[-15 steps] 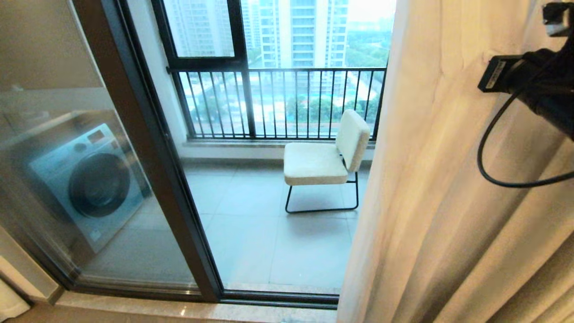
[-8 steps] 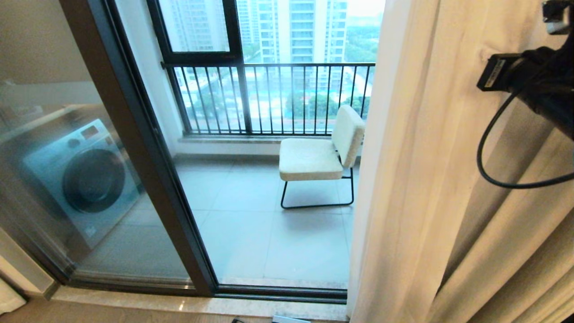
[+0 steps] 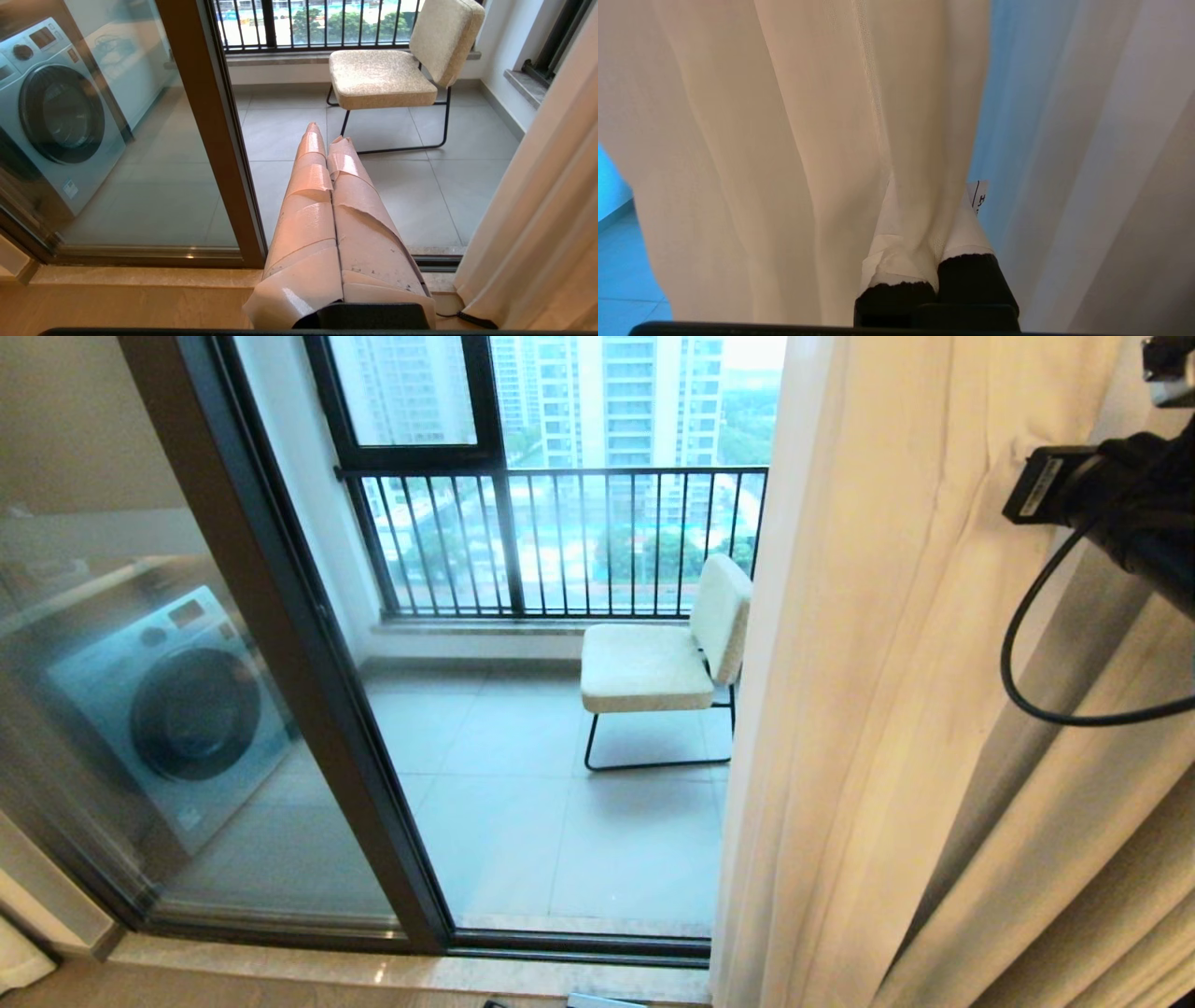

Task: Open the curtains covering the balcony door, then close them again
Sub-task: Pull the inner curtains open on both sides

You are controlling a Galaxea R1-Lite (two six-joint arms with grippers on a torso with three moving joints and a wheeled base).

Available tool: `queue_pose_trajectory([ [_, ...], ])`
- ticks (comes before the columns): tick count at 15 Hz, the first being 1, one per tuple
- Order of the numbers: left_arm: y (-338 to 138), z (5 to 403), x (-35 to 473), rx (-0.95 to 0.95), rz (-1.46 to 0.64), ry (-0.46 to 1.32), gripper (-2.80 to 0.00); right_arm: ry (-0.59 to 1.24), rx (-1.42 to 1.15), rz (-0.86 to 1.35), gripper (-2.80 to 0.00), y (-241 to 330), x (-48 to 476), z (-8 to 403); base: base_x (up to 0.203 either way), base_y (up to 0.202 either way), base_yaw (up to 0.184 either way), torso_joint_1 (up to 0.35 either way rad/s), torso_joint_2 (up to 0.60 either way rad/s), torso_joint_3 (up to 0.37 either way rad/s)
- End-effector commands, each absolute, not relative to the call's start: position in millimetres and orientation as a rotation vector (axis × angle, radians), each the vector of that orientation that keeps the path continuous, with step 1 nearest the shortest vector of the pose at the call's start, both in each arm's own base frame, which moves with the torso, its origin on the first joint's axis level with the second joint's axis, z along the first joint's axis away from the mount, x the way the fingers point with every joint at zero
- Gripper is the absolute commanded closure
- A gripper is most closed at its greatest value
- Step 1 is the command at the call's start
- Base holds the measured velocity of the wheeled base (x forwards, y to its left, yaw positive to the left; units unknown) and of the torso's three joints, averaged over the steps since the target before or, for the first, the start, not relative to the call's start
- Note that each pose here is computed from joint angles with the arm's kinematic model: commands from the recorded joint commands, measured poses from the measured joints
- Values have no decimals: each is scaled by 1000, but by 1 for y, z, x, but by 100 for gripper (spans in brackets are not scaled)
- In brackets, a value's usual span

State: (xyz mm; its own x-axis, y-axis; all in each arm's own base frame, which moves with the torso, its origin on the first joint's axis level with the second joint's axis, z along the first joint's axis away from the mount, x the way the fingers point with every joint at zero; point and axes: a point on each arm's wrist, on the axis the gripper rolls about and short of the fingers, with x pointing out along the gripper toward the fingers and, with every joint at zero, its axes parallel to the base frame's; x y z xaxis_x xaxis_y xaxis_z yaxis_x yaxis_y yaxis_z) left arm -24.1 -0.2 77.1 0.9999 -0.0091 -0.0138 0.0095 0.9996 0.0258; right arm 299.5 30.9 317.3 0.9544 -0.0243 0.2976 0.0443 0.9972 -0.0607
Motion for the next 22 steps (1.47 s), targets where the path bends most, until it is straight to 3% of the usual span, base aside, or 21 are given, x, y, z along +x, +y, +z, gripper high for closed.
queue_pose_trajectory([
  [1,0,77,-24,26,-9,14,0,-325,-63,-35,0,31,297,323,0,0,0,0,0,0],
  [12,0,77,-24,26,-9,14,0,-433,-62,-103,0,10,288,362,0,0,0,0,0,0],
  [17,0,77,-24,26,-9,14,0,-453,-93,-244,0,-33,284,376,0,0,0,0,0,0],
  [22,0,77,-24,26,-9,14,0,-448,-147,-483,0,-113,267,377,0,0,0,0,0,0],
])
